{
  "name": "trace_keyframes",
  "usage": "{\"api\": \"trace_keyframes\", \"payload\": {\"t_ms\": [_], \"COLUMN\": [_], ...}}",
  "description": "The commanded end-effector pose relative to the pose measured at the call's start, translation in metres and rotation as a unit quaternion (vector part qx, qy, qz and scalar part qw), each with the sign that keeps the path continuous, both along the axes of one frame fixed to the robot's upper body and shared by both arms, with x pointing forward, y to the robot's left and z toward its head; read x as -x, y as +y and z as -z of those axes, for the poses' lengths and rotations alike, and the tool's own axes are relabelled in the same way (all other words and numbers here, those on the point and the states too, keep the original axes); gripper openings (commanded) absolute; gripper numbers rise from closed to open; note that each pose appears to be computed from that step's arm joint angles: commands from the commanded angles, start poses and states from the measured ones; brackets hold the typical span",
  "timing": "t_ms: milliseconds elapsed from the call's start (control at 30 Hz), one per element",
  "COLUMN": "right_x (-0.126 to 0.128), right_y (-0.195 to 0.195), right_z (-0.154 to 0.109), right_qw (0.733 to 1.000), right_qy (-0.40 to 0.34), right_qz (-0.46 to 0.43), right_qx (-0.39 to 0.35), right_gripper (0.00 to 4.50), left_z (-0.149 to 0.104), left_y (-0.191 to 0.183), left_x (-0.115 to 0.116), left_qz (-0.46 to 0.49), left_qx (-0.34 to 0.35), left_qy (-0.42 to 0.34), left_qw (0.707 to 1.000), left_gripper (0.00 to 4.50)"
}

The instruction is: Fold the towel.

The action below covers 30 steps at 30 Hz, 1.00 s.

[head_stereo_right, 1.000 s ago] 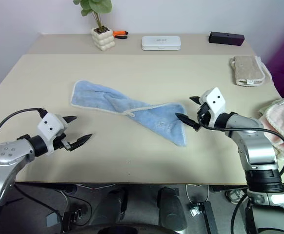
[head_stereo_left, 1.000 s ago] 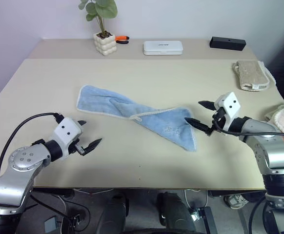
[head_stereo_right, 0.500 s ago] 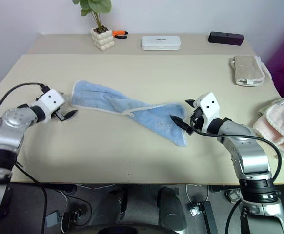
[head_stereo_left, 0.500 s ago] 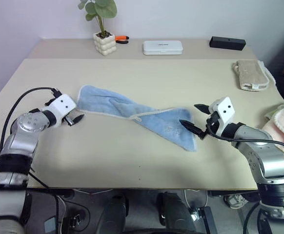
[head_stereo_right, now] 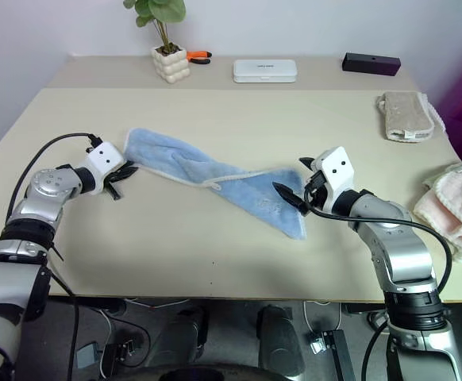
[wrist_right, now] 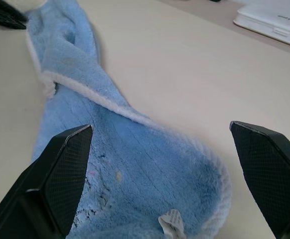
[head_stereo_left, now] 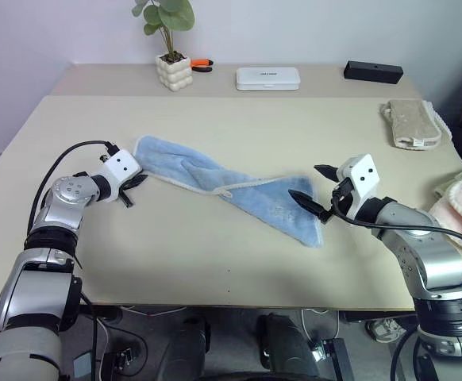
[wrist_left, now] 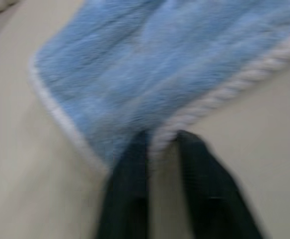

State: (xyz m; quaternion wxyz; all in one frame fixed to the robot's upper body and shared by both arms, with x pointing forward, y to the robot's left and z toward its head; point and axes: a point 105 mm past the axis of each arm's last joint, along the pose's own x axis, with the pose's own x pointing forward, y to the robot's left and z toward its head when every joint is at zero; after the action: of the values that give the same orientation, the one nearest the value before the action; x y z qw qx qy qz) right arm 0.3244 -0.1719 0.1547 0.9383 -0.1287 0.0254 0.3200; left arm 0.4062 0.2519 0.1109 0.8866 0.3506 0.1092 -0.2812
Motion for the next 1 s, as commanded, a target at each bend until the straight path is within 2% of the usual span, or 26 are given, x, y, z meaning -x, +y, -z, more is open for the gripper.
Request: {"api": "trace_keyframes", "payload": {"t_ms": [33, 167, 333, 433, 500, 567, 600, 700, 767, 833, 1000], "right_x": [0.003, 0.002, 0.001, -0.002, -0.003, -0.004, -0.005, -0.007, -0.008, -0.008, -0.009], "right_y": [0.007, 0.007, 0.006, 0.008, 0.010, 0.012, 0.014, 0.016, 0.016, 0.018, 0.018], "right_z": [-0.010, -0.008, -0.006, -0.004, -0.003, -0.002, -0.002, -0.002, -0.002, -0.001, -0.002], "right_qw": [1.000, 1.000, 1.000, 1.000, 0.999, 0.999, 0.999, 0.999, 0.999, 0.999, 0.999], "right_qy": [-0.025, -0.024, -0.023, -0.022, -0.021, -0.021, -0.022, -0.023, -0.023, -0.024, -0.027], "right_qz": [-0.011, -0.014, -0.014, -0.019, -0.024, -0.030, -0.032, -0.035, -0.036, -0.038, -0.037], "right_qx": [-0.002, -0.001, 0.000, 0.001, 0.001, 0.003, 0.003, 0.002, 0.003, 0.002, 0.003], "right_gripper": [4.50, 4.50, 4.50, 4.50, 4.50, 4.50, 4.50, 4.50, 4.50, 4.50, 4.50], "left_z": [0.009, -0.005, -0.020, -0.023, -0.024, -0.027, -0.026, -0.024, -0.024, -0.024, -0.013], "left_y": [0.003, -0.012, -0.039, -0.057, -0.054, -0.040, -0.028, -0.010, -0.008, 0.001, 0.005], "left_x": [0.008, 0.023, 0.059, 0.090, 0.093, 0.079, 0.069, 0.053, 0.049, 0.031, 0.005], "left_qz": [0.009, 0.060, 0.122, 0.168, 0.150, 0.095, 0.064, 0.025, 0.019, -0.011, -0.033], "left_qx": [-0.009, 0.020, 0.070, 0.064, 0.067, 0.059, 0.028, -0.031, -0.039, -0.042, -0.062], "left_qy": [0.017, 0.004, 0.023, 0.040, 0.047, 0.028, 0.011, -0.017, -0.024, -0.039, -0.029], "left_qw": [1.000, 0.998, 0.990, 0.983, 0.985, 0.993, 0.997, 0.999, 0.999, 0.998, 0.997], "left_gripper": [0.02, 0.02, 0.02, 0.02, 0.02, 0.55, 0.89, 2.36, 3.35, 4.40, 4.48]}}
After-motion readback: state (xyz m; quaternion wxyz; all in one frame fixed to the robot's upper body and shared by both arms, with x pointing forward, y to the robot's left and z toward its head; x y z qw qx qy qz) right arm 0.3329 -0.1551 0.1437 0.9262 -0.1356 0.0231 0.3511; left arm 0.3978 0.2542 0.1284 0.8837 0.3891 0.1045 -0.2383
